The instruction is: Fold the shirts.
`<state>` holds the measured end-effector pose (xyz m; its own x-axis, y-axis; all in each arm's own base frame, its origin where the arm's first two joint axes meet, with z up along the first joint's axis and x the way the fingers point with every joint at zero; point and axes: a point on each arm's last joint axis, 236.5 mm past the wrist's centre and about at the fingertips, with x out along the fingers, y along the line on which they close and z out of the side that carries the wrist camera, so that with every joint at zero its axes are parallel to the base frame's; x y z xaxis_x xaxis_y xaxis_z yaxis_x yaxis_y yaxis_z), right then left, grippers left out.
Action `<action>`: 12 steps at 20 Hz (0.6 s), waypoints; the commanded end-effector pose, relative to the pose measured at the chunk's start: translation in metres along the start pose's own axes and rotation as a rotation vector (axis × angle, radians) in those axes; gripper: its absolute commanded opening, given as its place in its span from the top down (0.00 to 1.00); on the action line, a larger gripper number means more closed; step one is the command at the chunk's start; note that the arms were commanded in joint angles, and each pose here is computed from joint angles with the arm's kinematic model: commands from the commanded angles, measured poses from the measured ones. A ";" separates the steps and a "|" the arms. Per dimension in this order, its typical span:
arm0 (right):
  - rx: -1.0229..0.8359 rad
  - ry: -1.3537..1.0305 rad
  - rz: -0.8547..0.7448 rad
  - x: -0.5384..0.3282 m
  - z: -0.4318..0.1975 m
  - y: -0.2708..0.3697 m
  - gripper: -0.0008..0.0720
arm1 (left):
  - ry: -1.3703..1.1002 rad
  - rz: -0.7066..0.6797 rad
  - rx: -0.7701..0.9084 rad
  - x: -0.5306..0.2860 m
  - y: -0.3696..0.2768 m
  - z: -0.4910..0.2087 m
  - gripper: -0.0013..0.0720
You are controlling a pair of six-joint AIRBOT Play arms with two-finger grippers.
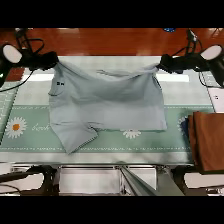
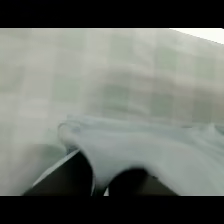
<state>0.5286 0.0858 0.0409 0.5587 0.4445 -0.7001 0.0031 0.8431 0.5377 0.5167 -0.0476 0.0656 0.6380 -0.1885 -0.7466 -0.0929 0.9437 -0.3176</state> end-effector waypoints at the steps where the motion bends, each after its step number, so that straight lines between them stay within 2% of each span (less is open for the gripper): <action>1: 0.063 -0.013 0.006 0.031 0.022 -0.013 0.43 | 0.135 -0.014 -0.040 0.021 0.000 -0.010 0.30; 4: 0.004 -0.017 -0.093 -0.005 0.031 -0.043 0.43 | 0.249 0.038 -0.043 -0.004 0.038 -0.021 0.29; 7: -0.043 0.131 -0.237 -0.058 -0.001 -0.083 0.43 | 0.470 0.080 -0.195 -0.036 0.092 -0.067 0.29; 9: -0.087 0.297 -0.315 -0.080 -0.053 -0.104 0.43 | 0.609 0.024 -0.292 -0.051 0.107 -0.110 0.29; 12: 0.042 0.340 -0.306 -0.087 -0.131 -0.116 0.43 | 0.597 -0.116 -0.399 -0.060 0.104 -0.157 0.29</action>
<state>0.4364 -0.0047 0.0061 0.3211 0.2710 -0.9074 0.1007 0.9430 0.3172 0.3938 0.0323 -0.0029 0.1708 -0.3561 -0.9187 -0.3608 0.8451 -0.3946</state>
